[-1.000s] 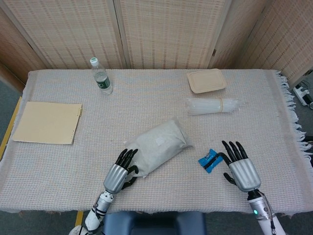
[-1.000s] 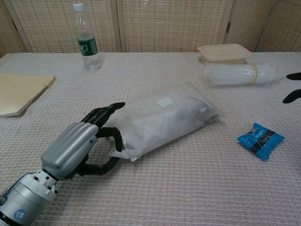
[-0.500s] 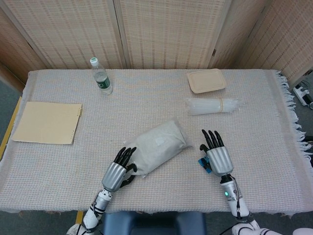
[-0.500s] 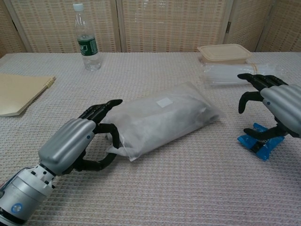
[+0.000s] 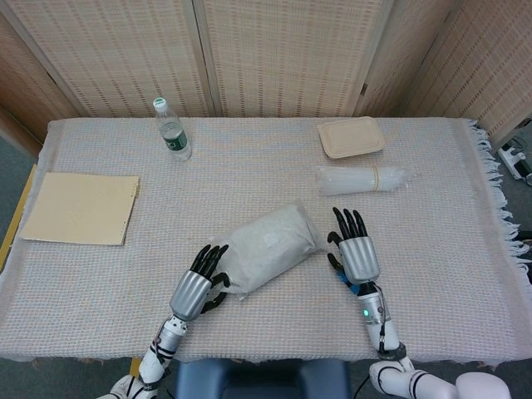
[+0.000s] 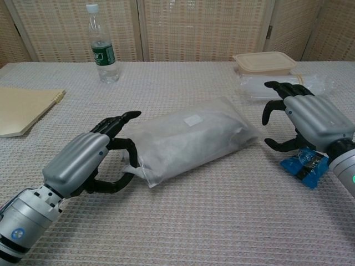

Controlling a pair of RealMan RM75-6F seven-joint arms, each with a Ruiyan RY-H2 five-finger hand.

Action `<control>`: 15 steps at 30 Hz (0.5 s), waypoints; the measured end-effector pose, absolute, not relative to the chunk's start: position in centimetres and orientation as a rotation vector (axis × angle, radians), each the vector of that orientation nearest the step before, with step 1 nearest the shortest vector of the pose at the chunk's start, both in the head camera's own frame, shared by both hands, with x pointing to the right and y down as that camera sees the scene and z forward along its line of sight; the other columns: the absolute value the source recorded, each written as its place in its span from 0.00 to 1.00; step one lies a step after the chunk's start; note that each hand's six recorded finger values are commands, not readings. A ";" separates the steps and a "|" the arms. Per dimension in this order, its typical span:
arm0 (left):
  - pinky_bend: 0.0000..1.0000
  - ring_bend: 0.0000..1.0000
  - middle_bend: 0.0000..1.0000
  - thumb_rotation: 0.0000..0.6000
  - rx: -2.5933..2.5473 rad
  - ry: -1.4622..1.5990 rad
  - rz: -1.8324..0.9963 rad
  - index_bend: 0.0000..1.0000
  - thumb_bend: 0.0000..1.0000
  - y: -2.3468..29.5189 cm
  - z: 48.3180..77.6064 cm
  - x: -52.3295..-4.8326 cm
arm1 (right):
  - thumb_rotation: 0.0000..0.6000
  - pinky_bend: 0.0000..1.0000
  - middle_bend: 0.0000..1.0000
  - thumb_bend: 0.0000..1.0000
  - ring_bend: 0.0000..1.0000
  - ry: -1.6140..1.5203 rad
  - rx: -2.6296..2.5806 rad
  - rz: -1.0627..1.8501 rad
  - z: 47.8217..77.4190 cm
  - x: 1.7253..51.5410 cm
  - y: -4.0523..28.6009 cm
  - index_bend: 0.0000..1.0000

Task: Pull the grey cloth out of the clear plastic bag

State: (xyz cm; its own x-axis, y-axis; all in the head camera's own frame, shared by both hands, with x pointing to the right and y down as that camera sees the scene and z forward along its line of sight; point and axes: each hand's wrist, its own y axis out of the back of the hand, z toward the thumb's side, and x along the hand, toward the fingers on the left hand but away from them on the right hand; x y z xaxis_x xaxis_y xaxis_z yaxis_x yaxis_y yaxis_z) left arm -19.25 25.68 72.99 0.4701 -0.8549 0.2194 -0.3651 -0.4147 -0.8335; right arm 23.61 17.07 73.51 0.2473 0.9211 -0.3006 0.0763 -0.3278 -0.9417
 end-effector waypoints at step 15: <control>0.00 0.00 0.06 1.00 -1.971 1.020 -0.856 0.69 0.52 25.0 73.0 -19.9 | 1.00 0.00 0.06 0.30 0.00 -0.952 -1.645 1.194 75.3 21.9 16.7 0.53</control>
